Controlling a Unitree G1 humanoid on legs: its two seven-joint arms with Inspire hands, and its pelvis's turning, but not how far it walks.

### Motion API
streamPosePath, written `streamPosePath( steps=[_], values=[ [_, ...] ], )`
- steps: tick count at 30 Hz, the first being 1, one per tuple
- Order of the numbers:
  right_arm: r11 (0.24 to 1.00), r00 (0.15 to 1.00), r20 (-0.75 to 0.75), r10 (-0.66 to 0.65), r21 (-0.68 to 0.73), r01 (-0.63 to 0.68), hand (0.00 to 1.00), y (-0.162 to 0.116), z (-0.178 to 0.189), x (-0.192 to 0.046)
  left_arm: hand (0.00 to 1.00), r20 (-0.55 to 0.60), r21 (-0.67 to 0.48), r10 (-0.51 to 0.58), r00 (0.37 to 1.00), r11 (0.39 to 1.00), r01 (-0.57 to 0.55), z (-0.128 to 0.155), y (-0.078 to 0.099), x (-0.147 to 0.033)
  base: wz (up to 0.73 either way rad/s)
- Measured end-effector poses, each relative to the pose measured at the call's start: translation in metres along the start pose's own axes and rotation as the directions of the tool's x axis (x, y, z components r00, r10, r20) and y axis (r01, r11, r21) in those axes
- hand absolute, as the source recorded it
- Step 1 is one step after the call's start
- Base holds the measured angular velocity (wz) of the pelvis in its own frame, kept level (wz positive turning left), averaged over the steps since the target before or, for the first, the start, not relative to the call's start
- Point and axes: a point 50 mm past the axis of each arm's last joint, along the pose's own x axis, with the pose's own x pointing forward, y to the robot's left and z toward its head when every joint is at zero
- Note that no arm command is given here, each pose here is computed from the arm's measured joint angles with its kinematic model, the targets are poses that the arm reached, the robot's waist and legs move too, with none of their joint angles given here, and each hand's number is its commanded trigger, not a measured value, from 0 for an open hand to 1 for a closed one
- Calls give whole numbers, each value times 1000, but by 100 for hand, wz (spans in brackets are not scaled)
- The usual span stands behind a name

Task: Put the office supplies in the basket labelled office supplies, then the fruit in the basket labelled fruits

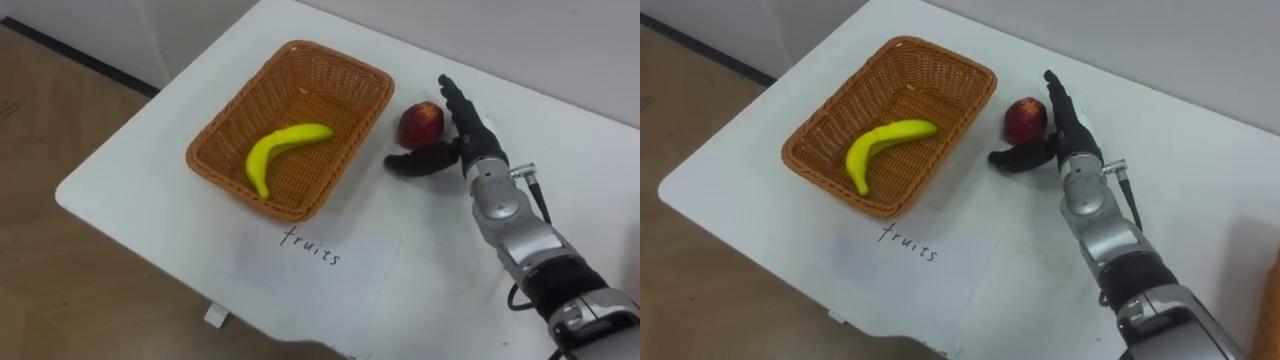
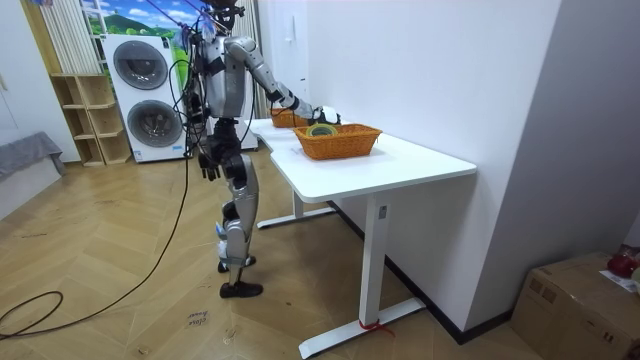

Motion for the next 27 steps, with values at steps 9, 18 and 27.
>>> streamPosePath(
  steps=[9, 18, 27],
  values=[
    [997, 999, -6, -37, -62, 36, 100, -19, -1, 4, 0, 3, 1, 0, 1000, 1000, 0, 2, 2, 1, 0],
    [998, 1000, -9, 8, -56, -9, 100, -15, -1, 4, 0, 10, 1, 1, 1000, 1000, -1, 5, 3, 2, 0],
    [997, 998, -11, 56, -54, -57, 100, -11, -1, 4, 0, 12, 1, 2, 1000, 1000, -2, 5, 4, 2, 0]
  ],
)
